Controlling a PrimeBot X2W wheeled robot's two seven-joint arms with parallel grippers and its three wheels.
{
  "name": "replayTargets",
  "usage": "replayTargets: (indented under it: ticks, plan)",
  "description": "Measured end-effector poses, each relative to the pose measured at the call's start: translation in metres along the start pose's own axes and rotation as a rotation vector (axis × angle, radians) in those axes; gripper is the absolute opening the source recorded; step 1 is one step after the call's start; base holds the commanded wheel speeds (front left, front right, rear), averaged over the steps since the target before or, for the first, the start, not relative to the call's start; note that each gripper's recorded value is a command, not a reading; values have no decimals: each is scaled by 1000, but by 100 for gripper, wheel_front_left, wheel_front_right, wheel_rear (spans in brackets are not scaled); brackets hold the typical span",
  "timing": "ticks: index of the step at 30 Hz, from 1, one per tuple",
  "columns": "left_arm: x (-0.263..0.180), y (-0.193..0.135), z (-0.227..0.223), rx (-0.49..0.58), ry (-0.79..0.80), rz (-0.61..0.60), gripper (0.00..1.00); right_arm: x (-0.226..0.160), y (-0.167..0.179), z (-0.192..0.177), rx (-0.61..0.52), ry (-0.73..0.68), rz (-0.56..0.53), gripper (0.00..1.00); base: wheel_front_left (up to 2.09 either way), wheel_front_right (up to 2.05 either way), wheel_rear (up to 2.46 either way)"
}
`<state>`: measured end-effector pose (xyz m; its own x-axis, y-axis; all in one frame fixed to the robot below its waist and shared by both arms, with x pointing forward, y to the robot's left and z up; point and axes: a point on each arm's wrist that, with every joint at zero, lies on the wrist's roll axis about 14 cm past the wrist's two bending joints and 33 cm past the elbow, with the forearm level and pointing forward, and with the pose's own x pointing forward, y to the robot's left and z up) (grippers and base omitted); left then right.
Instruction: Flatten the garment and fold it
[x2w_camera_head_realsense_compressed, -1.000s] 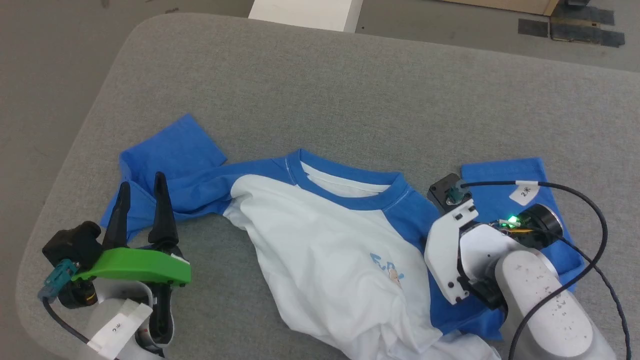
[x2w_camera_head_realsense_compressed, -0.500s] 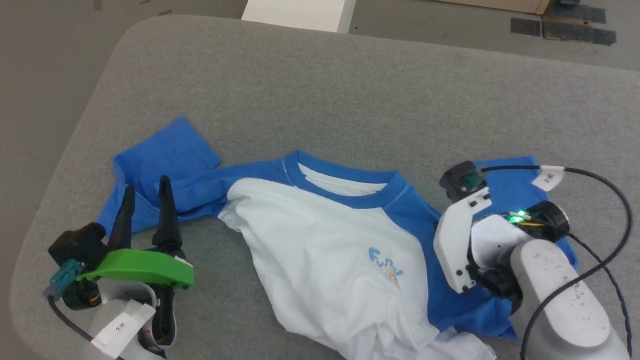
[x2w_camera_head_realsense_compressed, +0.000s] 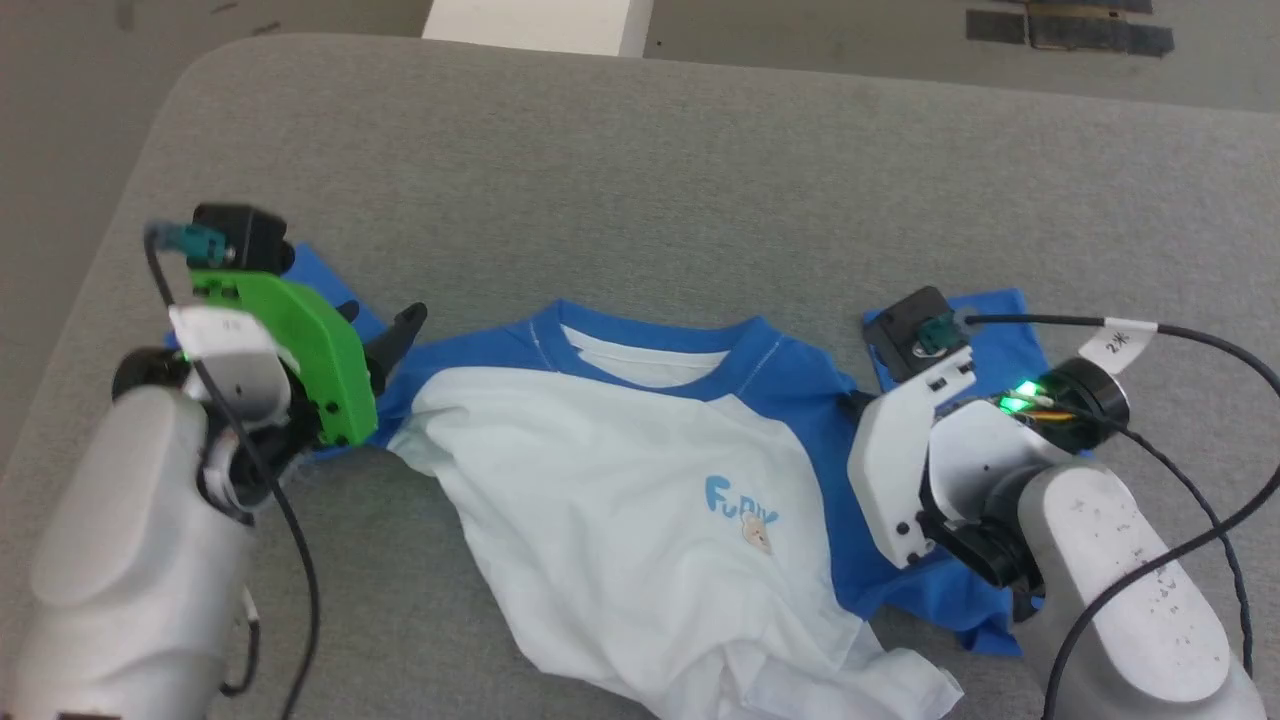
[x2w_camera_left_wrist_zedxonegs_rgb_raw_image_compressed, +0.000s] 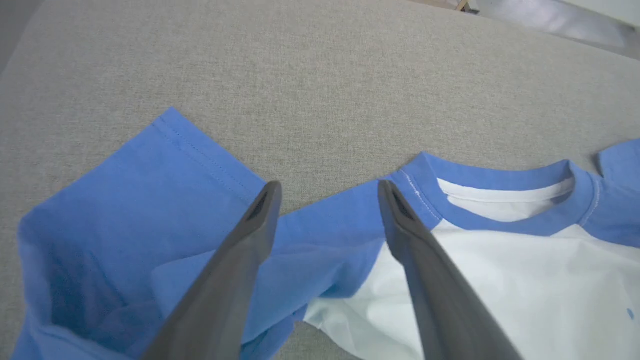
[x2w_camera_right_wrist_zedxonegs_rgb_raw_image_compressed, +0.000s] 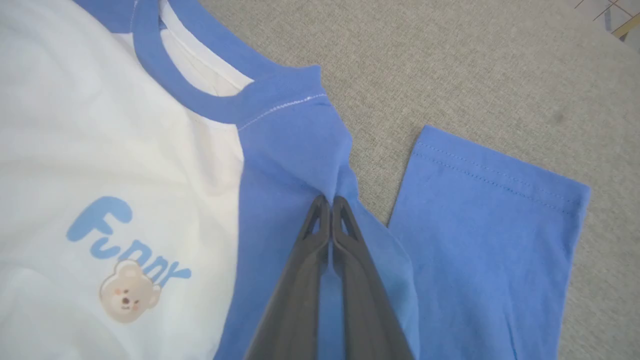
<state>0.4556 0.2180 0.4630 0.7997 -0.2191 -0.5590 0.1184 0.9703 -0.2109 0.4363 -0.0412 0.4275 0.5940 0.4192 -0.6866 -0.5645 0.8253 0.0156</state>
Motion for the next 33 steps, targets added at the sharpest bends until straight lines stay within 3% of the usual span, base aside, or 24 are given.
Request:
replayTargets:
  ticks: [10,24,25,26,27,33]
  plan:
    - [28,-1,-44,161,427,-40,100,12,-6,3,11,-3,11,0,0,0,0]
    - [56,9,-83,276,545,-46,100,28,-12,-9,42,14,28,0,0,0,0]
    - [57,9,-84,270,549,-48,96,28,-12,-9,42,14,29,0,0,0,0]
    - [58,9,-85,264,557,-52,31,28,-12,-9,41,14,30,0,0,0,0]
    - [59,7,-85,258,556,-59,0,29,-13,-9,41,13,30,0,0,0,0]
    - [63,2,-81,192,506,-87,0,31,-13,-8,42,7,30,0,0,0,0]
